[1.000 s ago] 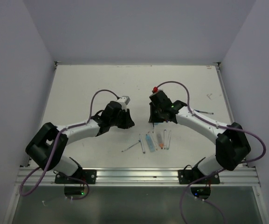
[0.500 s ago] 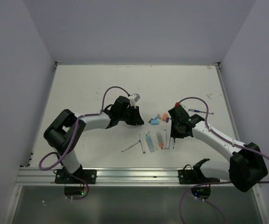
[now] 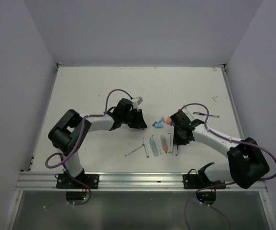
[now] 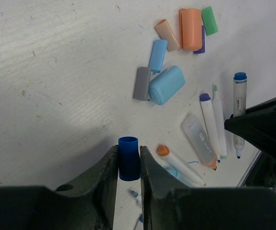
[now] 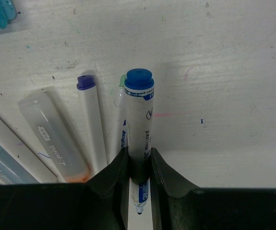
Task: Open the pen caps
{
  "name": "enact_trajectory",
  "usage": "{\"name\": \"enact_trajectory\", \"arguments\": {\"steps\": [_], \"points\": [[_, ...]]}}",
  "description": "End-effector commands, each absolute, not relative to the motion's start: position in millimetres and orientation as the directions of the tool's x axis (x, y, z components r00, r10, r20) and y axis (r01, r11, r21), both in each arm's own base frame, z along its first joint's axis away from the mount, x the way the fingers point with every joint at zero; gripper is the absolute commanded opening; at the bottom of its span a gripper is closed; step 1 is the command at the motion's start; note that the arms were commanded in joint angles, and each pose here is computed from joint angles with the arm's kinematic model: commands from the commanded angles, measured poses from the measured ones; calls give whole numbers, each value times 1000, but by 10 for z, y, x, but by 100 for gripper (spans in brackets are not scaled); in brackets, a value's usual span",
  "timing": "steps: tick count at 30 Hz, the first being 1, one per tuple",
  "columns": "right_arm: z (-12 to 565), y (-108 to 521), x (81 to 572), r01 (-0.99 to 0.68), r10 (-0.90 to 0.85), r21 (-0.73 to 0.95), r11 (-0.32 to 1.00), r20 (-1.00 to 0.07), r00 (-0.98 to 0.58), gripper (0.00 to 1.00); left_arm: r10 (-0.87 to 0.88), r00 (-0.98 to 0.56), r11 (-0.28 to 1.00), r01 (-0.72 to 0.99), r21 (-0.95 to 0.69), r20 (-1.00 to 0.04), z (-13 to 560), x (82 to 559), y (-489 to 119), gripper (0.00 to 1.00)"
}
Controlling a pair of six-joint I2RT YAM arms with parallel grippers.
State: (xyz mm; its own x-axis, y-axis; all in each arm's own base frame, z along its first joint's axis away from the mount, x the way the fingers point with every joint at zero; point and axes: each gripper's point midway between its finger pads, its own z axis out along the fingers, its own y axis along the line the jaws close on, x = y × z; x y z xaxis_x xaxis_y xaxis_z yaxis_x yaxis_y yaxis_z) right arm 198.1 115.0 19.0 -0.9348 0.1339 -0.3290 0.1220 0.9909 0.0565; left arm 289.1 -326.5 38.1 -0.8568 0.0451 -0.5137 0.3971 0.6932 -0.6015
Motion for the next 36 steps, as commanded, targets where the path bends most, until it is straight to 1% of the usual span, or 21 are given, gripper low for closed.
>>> {"name": "enact_trajectory", "arguments": {"steps": [1,3,4,7,10,18,22,26,27,28,29,30,32,33,36], "points": [[208,1221,2086,134,160,95,986,-357,-920,18,15,-833,652,428,-626,-554,567,3050,-3359,29],[197,1242,2080,129,158,103,986,-350,-923,20,14,-832,653,427,-625,-555,569,3063,-3351,34],[190,1252,2086,128,158,108,986,-352,-923,22,13,-831,654,428,-624,-556,572,3070,-3347,39],[174,1272,2090,123,155,115,986,-348,-925,26,13,-829,654,430,-622,-559,589,3087,-3335,45],[178,1295,2109,117,154,124,985,-351,-924,31,13,-825,650,436,-622,-565,625,3097,-3321,47],[326,1311,2169,99,141,129,987,-377,-915,45,-11,-791,641,464,-611,-612,921,3064,-3235,49],[534,1221,2309,102,125,75,992,-433,-893,49,-22,-775,631,479,-610,-631,1073,2987,-3181,49],[778,1049,2552,131,115,1,991,-481,-869,53,-40,-745,626,501,-597,-666,1272,2910,-3095,50],[885,1043,2650,124,107,0,992,-502,-858,56,-41,-741,630,502,-593,-670,1284,2894,-3071,50],[920,962,2731,149,128,-2,989,-508,-852,57,-42,-737,629,505,-591,-674,1306,2879,-3057,50],[898,918,2799,162,134,-13,987,-497,-857,58,-45,-733,627,508,-591,-679,1334,2839,-3030,50],[981,907,2914,171,145,-5,985,-509,-848,59,-47,-732,623,511,-593,-680,1352,2817,-3020,50],[920,783,3060,192,147,-43,980,-491,-859,59,-47,-730,618,515,-594,-682,1358,2752,-2984,50],[994,742,3184,196,137,-65,978,-506,-851,60,-48,-733,612,516,-600,-679,1361,2722,-2979,50],[954,681,3422,208,133,-99,973,-497,-857,60,-51,-734,600,520,-609,-677,1358,2621,-2934,50]]}}
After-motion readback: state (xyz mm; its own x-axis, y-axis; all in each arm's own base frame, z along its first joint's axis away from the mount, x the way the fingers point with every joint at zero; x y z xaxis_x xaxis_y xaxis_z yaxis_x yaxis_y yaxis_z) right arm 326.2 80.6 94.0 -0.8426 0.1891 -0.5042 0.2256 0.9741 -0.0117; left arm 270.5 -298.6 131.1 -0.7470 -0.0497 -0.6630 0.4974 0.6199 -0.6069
